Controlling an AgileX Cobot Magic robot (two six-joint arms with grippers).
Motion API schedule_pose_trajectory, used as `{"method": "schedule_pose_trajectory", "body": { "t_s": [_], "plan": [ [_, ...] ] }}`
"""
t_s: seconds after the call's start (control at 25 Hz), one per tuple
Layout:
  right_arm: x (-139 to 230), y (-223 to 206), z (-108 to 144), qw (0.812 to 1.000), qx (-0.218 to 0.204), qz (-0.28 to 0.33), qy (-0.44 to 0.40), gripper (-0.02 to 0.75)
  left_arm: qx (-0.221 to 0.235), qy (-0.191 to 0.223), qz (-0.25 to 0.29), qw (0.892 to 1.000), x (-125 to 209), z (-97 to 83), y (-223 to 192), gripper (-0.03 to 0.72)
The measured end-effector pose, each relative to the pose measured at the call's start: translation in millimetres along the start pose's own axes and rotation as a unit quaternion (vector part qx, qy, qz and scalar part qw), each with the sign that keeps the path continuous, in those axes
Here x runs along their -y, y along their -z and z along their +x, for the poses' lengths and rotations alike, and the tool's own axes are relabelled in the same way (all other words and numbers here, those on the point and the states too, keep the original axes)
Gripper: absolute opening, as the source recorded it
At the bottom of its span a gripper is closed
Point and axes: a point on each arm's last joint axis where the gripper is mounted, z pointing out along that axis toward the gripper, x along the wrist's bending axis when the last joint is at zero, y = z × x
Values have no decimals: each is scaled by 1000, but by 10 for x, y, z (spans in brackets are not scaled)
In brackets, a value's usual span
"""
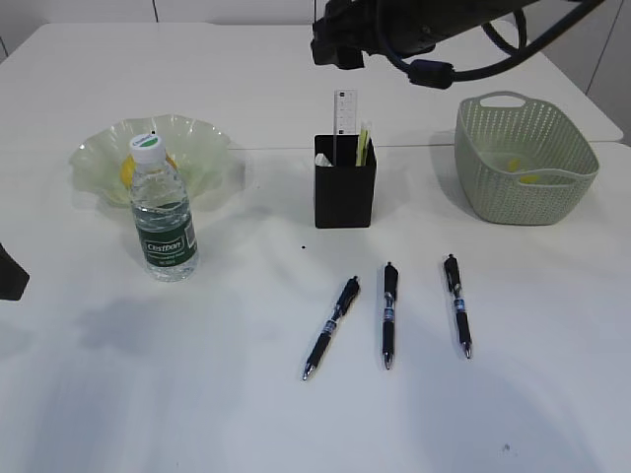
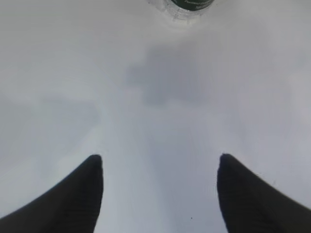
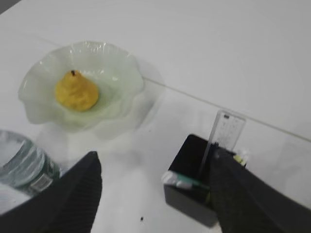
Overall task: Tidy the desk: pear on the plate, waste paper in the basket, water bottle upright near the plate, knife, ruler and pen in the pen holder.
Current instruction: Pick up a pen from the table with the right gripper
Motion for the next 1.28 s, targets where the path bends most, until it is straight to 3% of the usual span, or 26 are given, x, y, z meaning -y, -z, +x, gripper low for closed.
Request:
{"method": "schedule_pose_trajectory", "body": {
  "t_s": [0.24,0.52,0.88,1.12,1.28],
  "plan": [
    [186,177,55,990,-18,134,-27,515,1,1,0,1000,0,-1,0,503],
    [434,287,-66,959,51,277,-13,515,1,1,1,1000,2,-2,0,501],
    [789,277,-319,933,94,347,-8,511,1,1,1,1000,2,-2,0,501],
    [1066,271,-726,920,106,362,-104,504,2,2,1,1000,1,-4,0,500],
    [1198,151,-819,906,119,374,-158,504,3,3,1,1000,1,-5,0,500]
  ]
}}
